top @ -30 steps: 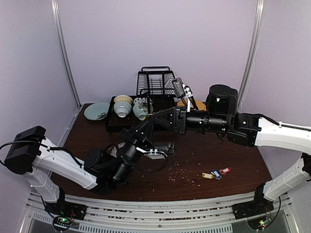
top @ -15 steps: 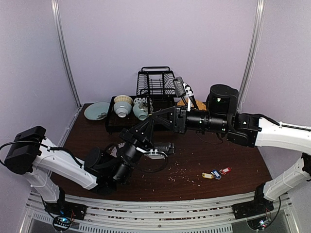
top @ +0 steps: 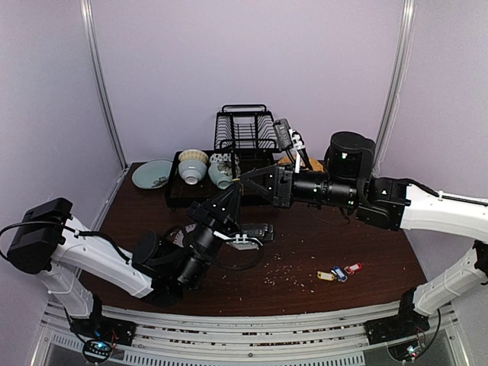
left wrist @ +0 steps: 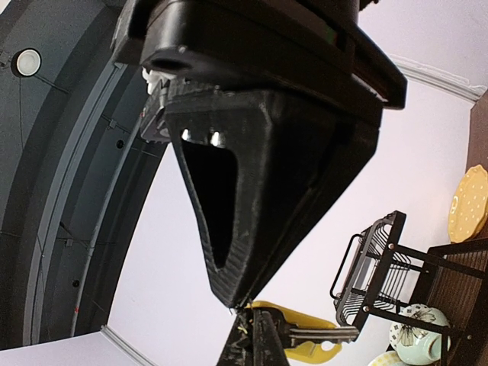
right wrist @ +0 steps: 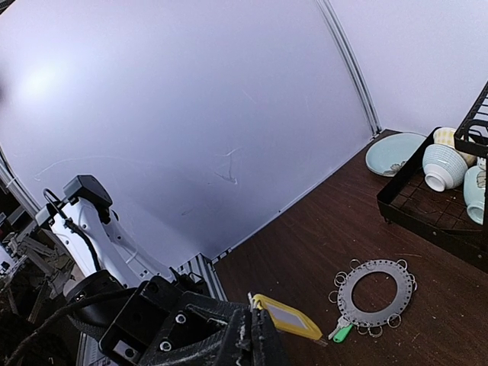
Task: Put the keys on the keyring
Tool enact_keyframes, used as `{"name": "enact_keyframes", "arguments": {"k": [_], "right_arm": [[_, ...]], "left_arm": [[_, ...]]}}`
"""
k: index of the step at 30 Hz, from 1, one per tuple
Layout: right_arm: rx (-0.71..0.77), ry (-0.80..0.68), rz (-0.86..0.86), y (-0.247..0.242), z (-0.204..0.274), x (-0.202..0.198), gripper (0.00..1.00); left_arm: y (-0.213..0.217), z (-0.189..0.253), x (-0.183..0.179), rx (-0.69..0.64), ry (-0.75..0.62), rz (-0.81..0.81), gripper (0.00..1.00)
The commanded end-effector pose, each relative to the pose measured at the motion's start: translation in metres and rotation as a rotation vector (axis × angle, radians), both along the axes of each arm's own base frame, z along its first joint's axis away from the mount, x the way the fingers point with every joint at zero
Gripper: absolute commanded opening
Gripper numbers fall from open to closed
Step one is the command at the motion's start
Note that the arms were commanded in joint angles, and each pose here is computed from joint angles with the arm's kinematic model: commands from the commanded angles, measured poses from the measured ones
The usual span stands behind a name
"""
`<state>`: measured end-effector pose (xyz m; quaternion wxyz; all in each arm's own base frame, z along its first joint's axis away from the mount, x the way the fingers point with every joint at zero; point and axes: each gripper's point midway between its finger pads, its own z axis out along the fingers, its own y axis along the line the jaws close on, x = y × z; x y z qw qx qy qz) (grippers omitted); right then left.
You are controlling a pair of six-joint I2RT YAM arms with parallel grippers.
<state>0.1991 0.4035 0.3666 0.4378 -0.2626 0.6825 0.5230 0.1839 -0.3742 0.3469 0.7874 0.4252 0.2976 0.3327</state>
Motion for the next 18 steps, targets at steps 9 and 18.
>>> {"name": "enact_keyframes", "arguments": {"k": [9,18], "right_arm": [[0.012,-0.024,0.03,0.0036,0.0079,-0.0037,0.13],[-0.005,-0.04,0.015,0.001,0.0049,-0.002,0.07]], "left_arm": [[0.0348,0.0409,-0.005,-0.256,-0.074,0.024,0.0],[0.0358,0.04,-0.004,-0.258,-0.067,0.029,0.0]]}}
